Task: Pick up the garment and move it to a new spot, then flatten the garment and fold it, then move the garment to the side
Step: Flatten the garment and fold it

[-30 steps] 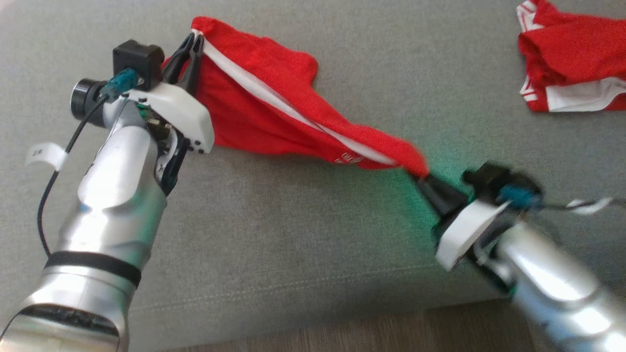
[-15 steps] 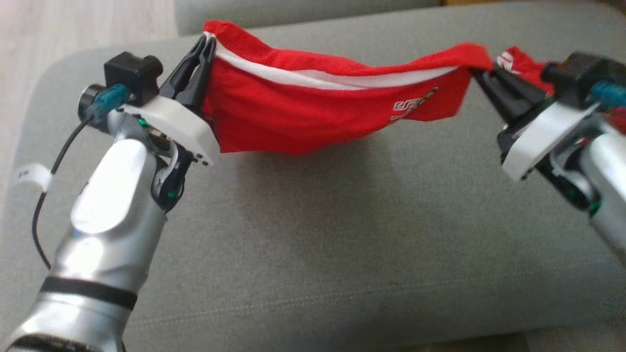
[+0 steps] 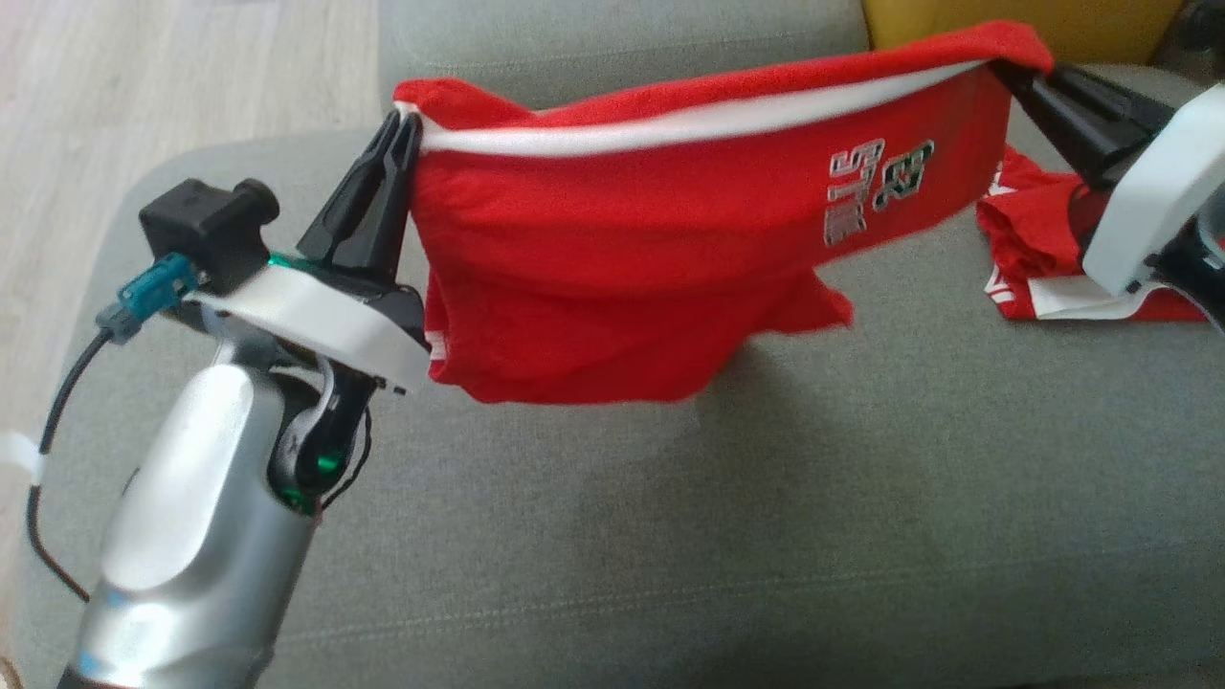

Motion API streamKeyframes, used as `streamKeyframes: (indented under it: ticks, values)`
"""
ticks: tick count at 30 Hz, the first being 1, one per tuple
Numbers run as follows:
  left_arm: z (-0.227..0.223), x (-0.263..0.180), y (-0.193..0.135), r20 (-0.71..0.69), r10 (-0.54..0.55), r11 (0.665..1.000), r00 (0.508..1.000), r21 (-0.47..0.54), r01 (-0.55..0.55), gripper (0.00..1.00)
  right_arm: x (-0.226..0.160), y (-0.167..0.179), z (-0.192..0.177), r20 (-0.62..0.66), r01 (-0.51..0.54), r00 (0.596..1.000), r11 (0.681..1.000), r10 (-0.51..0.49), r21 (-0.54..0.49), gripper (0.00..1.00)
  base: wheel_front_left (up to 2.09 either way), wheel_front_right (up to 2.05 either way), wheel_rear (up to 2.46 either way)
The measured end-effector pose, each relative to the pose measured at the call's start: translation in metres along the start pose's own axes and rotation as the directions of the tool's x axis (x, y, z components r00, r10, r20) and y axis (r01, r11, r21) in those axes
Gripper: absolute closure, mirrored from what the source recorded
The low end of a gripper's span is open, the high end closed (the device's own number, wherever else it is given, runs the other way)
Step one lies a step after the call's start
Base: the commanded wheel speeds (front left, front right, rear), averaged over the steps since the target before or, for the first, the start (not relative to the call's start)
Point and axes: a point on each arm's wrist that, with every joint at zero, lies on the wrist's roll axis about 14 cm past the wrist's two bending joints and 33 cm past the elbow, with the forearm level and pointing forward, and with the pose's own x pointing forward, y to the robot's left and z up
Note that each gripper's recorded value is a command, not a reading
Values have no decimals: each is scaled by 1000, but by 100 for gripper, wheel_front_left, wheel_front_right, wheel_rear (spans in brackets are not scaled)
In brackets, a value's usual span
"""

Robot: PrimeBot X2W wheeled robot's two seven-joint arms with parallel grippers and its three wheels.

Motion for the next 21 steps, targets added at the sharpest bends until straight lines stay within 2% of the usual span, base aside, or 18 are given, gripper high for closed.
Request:
streamKeyframes:
  ticks: [5, 7, 10, 16, 21]
  values:
    - [-18, 8, 8, -105, 9, 1000, 994, -7, -10, 100, 10, -5, -7, -73, -6, 997, 999, 9, 38, 100, 0, 0, 0]
    - [-27, 21, 14, -148, 9, 999, 989, -32, -13, 100, 24, -7, -5, -74, -15, 997, 997, 21, 82, 100, 0, 0, 0]
    - [-26, 57, 28, -167, 4, 1000, 986, -11, -6, 100, 56, -13, 8, -61, -26, 998, 995, 32, 100, 100, 0, 0, 0]
    - [6, 156, 70, -53, 22, 998, 998, 51, -20, 100, 139, -51, 52, 97, 46, 994, 999, -48, 25, 100, 0, 0, 0]
    - [4, 207, 113, 85, 90, 992, 992, 81, -97, 100, 198, -80, 63, 310, 140, 942, 990, -127, -19, 100, 0, 0, 0]
